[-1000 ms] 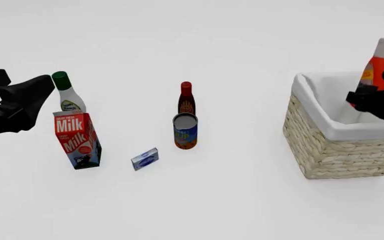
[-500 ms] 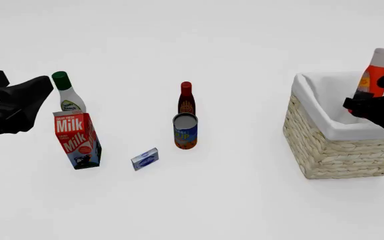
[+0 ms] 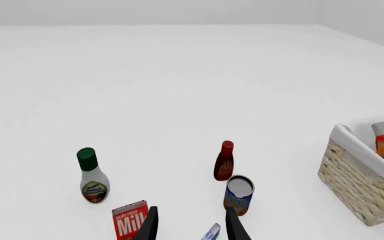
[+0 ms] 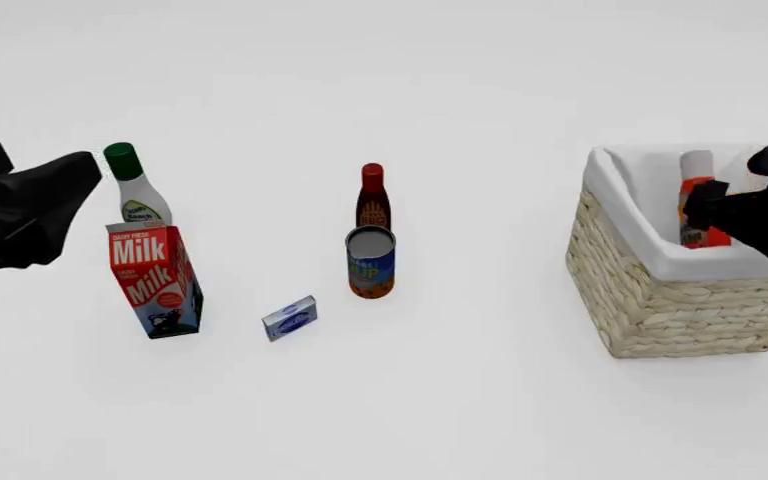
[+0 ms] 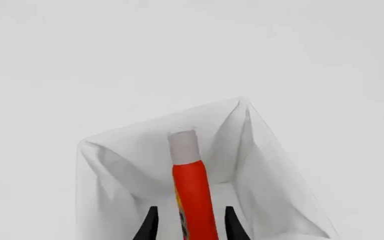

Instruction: Pick the ketchup and place it in the basket.

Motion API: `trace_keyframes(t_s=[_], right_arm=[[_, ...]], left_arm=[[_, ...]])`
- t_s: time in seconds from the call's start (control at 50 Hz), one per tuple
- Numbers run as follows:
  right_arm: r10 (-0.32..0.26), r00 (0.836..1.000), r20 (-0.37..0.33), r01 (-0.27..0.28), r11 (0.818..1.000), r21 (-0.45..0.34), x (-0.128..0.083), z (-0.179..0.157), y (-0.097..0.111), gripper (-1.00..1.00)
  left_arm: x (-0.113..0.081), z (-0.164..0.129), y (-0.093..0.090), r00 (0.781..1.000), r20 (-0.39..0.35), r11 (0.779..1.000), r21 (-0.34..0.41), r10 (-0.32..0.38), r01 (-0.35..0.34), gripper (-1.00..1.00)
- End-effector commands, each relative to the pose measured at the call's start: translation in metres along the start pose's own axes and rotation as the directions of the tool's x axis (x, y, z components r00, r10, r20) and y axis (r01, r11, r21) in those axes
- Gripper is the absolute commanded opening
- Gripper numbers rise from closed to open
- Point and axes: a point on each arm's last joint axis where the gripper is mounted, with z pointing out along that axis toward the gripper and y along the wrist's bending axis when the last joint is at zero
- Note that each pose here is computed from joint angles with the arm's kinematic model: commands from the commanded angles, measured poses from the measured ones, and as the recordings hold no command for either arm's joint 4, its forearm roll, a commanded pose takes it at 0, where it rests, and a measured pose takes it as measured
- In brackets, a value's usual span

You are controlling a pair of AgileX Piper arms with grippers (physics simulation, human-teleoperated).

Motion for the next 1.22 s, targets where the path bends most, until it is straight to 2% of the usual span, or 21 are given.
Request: trace_keyframes(t_s=[0.02,0.18,0.3,0.6,0.8,1.02,1.08,1.1,1.18,1.22], right_arm=[[0.057,0.998,-0.024,-0.057,0.998,0.007,0.005,0.002,0.000,1.00],[0.042,0.999,0.007,-0.042,0.999,0.001,-0.006,-0.009,0.001,1.00],[0.019,0.997,0.072,-0.018,1.000,-0.013,-0.028,-0.031,0.006,1.00],[-0.030,0.988,0.152,0.042,0.997,-0.071,-0.066,-0.074,0.024,1.00],[-0.052,0.981,0.186,0.071,0.993,-0.098,-0.077,-0.095,0.031,1.00],[-0.076,0.972,0.221,0.102,0.988,-0.112,-0.079,-0.111,0.035,1.00],[-0.090,0.963,0.253,0.124,0.985,-0.121,-0.080,-0.123,0.037,1.00],[-0.098,0.965,0.242,0.130,0.985,-0.118,-0.079,-0.121,0.036,1.00],[-0.114,0.950,0.292,0.157,0.979,-0.127,-0.082,-0.140,0.039,1.00],[-0.117,0.949,0.293,0.160,0.979,-0.127,-0.083,-0.141,0.039,1.00]], left_arm=[[0.000,-0.002,0.000,1.000,0.003,1.000,0.000,-0.004,0.004,1.00],[0.000,-0.001,-0.001,1.000,0.004,1.000,0.007,-0.006,0.006,1.00],[-0.003,-0.003,-0.001,1.000,0.009,1.000,0.009,-0.005,0.005,1.00],[-0.008,-0.009,-0.002,1.000,0.022,1.000,0.014,-0.009,0.009,1.00],[-0.007,-0.013,-0.002,1.000,0.026,1.000,0.017,-0.017,0.017,1.00],[-0.004,-0.013,-0.002,0.999,0.024,1.000,0.018,-0.026,0.025,1.00],[-0.002,-0.012,-0.002,0.999,0.022,0.999,0.019,-0.027,0.027,1.00],[-0.002,-0.011,-0.002,0.999,0.022,0.999,0.017,-0.028,0.028,1.00],[0.000,-0.008,-0.002,0.999,0.021,0.999,0.016,-0.033,0.032,1.00],[0.000,-0.008,-0.002,0.999,0.022,0.999,0.017,-0.033,0.033,1.00]])
